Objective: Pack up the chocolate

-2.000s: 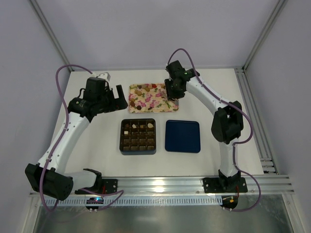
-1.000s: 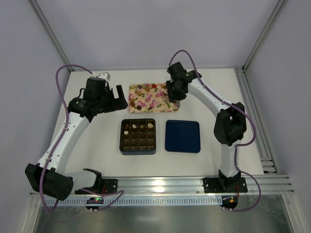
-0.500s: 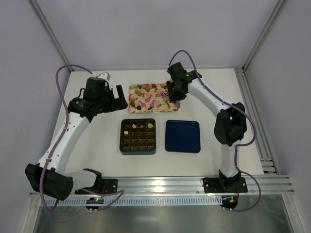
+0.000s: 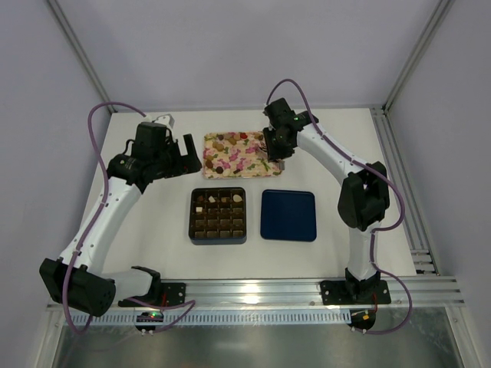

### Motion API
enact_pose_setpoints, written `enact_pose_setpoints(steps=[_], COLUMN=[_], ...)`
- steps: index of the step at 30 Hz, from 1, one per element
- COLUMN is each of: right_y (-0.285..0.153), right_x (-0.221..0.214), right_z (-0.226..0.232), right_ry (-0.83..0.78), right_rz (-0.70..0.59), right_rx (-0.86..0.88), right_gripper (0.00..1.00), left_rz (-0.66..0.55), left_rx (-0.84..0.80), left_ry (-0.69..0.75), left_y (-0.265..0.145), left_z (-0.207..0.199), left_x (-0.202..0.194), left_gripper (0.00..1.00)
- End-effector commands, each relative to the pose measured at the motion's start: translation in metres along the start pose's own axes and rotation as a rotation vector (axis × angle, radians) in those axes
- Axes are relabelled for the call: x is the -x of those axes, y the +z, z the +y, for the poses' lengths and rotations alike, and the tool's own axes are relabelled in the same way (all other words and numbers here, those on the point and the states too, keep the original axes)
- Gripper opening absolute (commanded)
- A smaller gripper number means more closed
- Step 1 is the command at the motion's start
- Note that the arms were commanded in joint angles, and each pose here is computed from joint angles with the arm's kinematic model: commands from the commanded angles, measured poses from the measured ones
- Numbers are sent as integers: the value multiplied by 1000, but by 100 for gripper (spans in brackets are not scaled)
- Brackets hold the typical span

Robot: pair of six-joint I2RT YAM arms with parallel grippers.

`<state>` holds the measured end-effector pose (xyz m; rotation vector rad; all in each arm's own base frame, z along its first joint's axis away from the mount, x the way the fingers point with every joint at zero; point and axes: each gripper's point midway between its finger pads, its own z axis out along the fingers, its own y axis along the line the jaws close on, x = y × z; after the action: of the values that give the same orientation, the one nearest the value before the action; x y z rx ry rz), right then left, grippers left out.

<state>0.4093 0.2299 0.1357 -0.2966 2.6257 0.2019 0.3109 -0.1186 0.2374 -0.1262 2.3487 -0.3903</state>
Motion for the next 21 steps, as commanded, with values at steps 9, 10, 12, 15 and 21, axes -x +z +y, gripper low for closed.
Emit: enact_pose_setpoints(steps=[9,10,12,15,21], right_y=[-38,-38,-40,-42,-45], right_x=[36,36,36,38,39], right_z=[3,3,3,4,3], right_ry=[3,3,6,7,7], right_rz=[-138,-138,-141,-149,-155], right_rx=[23,25,23,26,26], right_gripper=[31,31,31,31,31], left_rz=[-29,-31,-32,-30,-26], left_rx=[-7,-7,-8,-8,-7], left_ry=[2,0,0,3,1], left_y=[0,0,0,0,1], left_z=[-1,-1,-1,-1,0], left_x=[7,7,7,7,6], left_gripper=[96,96,96,96,96])
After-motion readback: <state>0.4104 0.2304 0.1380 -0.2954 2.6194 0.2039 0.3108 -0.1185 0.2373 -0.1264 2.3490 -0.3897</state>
